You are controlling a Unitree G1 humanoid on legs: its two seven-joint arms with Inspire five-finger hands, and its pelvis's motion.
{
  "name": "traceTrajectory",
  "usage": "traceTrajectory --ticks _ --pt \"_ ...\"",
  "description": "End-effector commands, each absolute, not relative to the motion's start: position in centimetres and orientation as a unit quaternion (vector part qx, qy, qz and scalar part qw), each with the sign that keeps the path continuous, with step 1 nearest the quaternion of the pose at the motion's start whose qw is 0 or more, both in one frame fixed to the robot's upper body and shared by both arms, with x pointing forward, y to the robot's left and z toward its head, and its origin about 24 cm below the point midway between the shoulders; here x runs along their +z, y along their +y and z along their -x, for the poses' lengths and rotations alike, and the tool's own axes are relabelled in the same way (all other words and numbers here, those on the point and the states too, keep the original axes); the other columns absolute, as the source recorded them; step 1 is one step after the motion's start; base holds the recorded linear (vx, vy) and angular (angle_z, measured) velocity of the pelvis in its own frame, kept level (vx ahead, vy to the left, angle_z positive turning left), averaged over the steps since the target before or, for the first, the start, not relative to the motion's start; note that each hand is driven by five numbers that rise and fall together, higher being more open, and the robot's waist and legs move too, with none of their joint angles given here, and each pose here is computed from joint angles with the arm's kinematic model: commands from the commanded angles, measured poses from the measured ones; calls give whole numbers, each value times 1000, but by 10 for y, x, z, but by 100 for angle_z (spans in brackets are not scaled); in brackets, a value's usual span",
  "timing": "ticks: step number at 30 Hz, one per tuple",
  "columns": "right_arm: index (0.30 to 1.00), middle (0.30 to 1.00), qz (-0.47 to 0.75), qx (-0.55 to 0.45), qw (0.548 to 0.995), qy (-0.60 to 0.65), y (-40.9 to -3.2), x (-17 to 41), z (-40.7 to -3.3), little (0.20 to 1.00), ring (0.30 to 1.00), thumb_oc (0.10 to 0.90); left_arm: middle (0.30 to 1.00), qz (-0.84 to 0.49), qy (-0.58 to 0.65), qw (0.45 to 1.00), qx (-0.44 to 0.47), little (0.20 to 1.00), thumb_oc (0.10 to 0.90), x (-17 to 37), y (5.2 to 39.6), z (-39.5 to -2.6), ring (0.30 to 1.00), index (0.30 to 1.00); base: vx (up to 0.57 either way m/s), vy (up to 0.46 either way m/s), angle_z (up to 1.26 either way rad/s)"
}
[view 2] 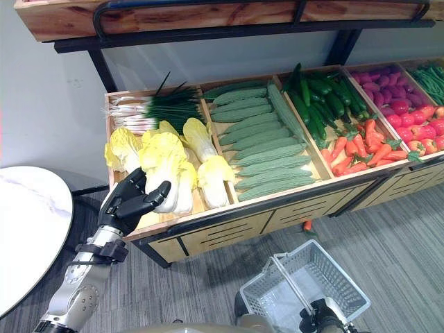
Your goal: Get the vegetables into the basket
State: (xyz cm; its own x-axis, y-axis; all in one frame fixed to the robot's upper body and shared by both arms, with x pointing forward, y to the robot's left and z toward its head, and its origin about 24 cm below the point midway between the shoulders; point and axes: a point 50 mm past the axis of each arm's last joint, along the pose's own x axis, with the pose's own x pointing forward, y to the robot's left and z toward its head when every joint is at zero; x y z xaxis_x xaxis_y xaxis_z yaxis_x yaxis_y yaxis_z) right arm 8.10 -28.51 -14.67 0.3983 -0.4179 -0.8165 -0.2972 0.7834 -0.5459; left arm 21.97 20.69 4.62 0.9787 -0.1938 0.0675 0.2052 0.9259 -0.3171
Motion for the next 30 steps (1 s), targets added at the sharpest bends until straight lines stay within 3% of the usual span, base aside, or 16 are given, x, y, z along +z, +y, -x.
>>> traceTrajectory --ticks 1,15,30 --pt "300 300 342 -53 776 528 -297 -139 -94 300 300 400 300 141 -189 953 -191 300 400 121 194 -237 300 300 -95 123 -18" --pt "300 300 351 -59 775 522 -300 -136 -99 300 300 400 300 110 -195 954 -198 300 400 128 201 -236 300 300 -178 91 -71" --pt "300 300 357 -119 767 520 -328 -124 -95 300 300 400 300 150 -197 947 -207 300 400 126 188 -239 300 300 -15 -201 -38"
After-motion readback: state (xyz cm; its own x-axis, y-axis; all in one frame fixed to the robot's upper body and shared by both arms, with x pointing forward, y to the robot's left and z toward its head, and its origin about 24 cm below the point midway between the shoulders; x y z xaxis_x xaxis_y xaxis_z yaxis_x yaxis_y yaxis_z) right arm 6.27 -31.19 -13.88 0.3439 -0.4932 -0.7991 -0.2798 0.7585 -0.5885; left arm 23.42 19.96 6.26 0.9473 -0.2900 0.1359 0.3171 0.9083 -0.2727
